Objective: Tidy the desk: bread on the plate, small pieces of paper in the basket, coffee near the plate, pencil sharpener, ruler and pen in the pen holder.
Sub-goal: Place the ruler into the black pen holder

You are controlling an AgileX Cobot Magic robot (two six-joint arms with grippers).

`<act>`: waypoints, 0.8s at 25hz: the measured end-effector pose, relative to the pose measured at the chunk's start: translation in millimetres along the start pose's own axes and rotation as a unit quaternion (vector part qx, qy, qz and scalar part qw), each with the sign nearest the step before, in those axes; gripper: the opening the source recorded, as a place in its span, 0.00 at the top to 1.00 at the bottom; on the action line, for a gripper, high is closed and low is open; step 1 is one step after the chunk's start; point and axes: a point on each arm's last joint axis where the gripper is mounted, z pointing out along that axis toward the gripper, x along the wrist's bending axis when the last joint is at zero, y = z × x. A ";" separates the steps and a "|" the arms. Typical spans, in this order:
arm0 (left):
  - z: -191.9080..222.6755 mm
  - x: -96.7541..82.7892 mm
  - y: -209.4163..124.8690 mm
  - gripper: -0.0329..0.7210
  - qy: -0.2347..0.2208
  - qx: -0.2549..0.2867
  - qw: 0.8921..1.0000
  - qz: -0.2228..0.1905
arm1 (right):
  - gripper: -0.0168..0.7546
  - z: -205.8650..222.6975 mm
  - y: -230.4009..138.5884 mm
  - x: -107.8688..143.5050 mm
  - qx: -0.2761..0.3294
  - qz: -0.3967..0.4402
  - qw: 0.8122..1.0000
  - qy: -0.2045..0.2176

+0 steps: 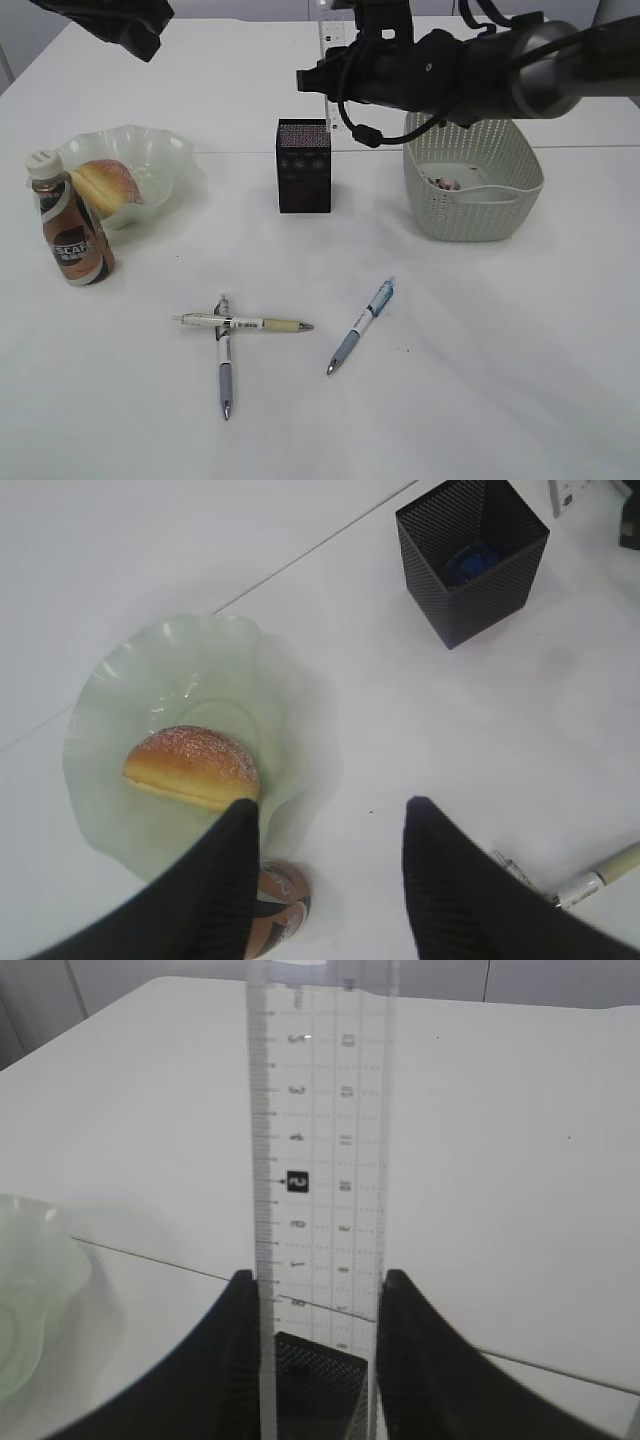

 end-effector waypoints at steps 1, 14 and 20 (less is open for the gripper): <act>0.0 0.0 0.2 0.49 0.000 -0.001 1.000 0.000 | 0.66 3.9 -0.7 0.1 -0.002 0.004 1.000 0.000; 7.4 -1.3 0.2 0.49 0.001 0.003 1.000 0.003 | 0.66 33.9 -6.5 10.4 -0.023 0.053 0.998 0.007; 7.3 -0.5 0.3 0.49 0.005 0.002 1.000 0.006 | 0.66 38.8 -13.3 13.7 -0.021 0.056 0.998 0.008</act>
